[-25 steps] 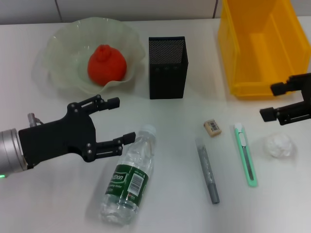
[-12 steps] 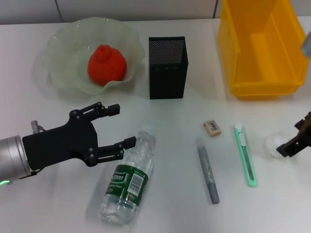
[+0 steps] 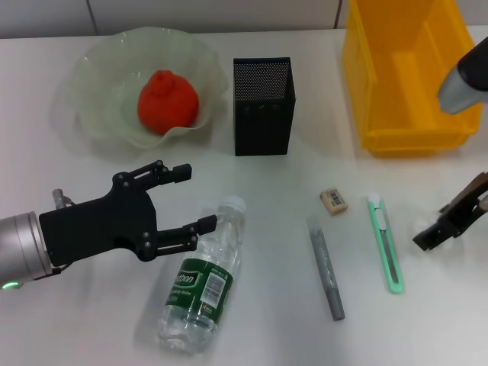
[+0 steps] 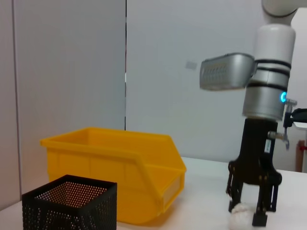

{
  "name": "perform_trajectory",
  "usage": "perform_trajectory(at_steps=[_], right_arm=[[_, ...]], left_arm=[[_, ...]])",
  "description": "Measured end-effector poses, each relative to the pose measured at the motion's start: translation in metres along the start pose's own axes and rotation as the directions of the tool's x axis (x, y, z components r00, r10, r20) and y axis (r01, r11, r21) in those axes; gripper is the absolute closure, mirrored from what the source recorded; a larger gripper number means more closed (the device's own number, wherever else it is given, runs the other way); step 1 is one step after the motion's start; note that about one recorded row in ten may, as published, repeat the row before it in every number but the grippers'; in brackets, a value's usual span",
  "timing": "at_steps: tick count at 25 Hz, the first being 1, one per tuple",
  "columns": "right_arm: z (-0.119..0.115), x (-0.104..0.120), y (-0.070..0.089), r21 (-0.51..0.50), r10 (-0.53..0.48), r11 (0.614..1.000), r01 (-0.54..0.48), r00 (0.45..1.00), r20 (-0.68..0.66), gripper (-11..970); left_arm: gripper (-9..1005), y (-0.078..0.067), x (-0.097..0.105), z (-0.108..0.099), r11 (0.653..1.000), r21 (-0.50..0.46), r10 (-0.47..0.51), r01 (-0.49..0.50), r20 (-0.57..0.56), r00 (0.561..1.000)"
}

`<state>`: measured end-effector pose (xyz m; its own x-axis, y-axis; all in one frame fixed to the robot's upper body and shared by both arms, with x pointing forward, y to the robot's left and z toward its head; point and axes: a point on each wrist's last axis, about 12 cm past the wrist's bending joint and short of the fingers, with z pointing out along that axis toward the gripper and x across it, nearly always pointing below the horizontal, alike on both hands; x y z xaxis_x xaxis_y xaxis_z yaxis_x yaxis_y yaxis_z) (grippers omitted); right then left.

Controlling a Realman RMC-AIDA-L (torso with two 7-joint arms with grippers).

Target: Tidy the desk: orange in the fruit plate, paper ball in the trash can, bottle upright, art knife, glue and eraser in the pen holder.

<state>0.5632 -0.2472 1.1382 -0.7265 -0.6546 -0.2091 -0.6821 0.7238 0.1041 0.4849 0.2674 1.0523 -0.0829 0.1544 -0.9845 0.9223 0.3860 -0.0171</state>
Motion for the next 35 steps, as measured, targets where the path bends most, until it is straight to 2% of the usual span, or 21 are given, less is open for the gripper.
perform_trajectory(at_steps=[1,6,9,12,13,14,15,17,18,19,22,23,24,26,28,31,33,35], right_arm=[[0.004,0.000,-0.001,-0.006,0.006,1.000,-0.006,1.000,-0.005,159],[0.011,-0.001,-0.004,0.000,0.015,1.000,-0.015,1.000,0.005,341],[-0.001,-0.003,-0.004,0.014,0.018,1.000,-0.019,0.999,0.043,392],[-0.025,-0.006,-0.004,0.021,0.033,0.999,-0.036,0.991,0.131,443],[-0.049,-0.007,-0.007,0.047,0.053,0.997,-0.065,0.973,0.226,436],[-0.049,-0.007,-0.007,0.047,0.053,0.997,-0.065,0.973,0.226,428],[-0.059,-0.008,-0.009,0.060,0.062,0.995,-0.081,0.961,0.271,420],[-0.078,-0.010,-0.015,0.088,0.072,0.990,-0.113,0.924,0.375,406],[-0.090,-0.014,-0.023,0.116,0.076,0.983,-0.145,0.884,0.462,398],[-0.090,-0.014,-0.023,0.116,0.076,0.983,-0.145,0.884,0.462,390],[-0.085,-0.025,-0.042,0.172,0.083,0.962,-0.211,0.829,0.553,368],[-0.072,-0.032,-0.053,0.181,0.092,0.954,-0.238,0.810,0.578,361],[-0.072,-0.032,-0.053,0.181,0.092,0.954,-0.238,0.810,0.578,353],[-0.054,-0.041,-0.061,0.178,0.103,0.951,-0.252,0.803,0.587,338],[-0.037,-0.050,-0.063,0.156,0.118,0.956,-0.249,0.813,0.570,323],[-0.035,-0.050,-0.064,0.151,0.126,0.955,-0.256,0.808,0.575,275],[-0.037,-0.041,-0.064,0.119,0.148,0.953,-0.280,0.769,0.621,209],[-0.038,-0.038,-0.064,0.103,0.153,0.954,-0.281,0.754,0.639,143]], left_arm=[[191,0.000,0.000,0.000,1.000,0.000,0.001,-0.001,0.000,1.000],[198,0.001,0.000,0.001,1.000,-0.005,0.002,-0.002,-0.006,1.000],[202,0.001,0.000,0.001,1.000,-0.006,0.003,-0.003,-0.006,1.000],[207,0.001,0.000,0.001,1.000,-0.003,0.002,-0.002,-0.005,1.000],[208,0.001,0.000,0.000,1.000,-0.003,0.002,-0.002,-0.003,1.000],[209,0.001,0.000,0.000,1.000,-0.004,0.001,-0.001,-0.002,1.000],[211,0.001,0.000,0.000,1.000,-0.005,0.001,-0.001,-0.002,1.000],[214,0.001,0.000,0.000,1.000,-0.006,0.001,-0.001,-0.001,1.000],[215,0.001,0.000,-0.001,1.000,-0.007,0.000,0.000,-0.001,1.000],[216,0.000,0.000,-0.001,1.000,-0.006,-0.001,0.001,-0.002,1.000],[221,-0.001,0.000,-0.001,1.000,-0.003,-0.002,0.002,-0.001,1.000],[222,-0.001,0.001,-0.001,1.000,0.000,-0.004,0.004,0.001,1.000],[224,-0.002,0.000,-0.002,1.000,0.004,-0.006,0.006,0.004,1.000],[226,-0.004,-0.001,-0.002,1.000,0.019,-0.010,0.010,0.015,1.000],[229,-0.008,-0.005,-0.003,0.998,0.060,-0.026,0.023,0.042,0.999],[233,-0.010,-0.008,-0.004,0.995,0.087,-0.046,0.040,0.062,0.997],[236,-0.009,-0.013,-0.003,0.993,0.103,-0.060,0.053,0.072,0.996],[239,-0.005,-0.024,-0.001,0.992,0.113,-0.065,0.056,0.072,0.995]])
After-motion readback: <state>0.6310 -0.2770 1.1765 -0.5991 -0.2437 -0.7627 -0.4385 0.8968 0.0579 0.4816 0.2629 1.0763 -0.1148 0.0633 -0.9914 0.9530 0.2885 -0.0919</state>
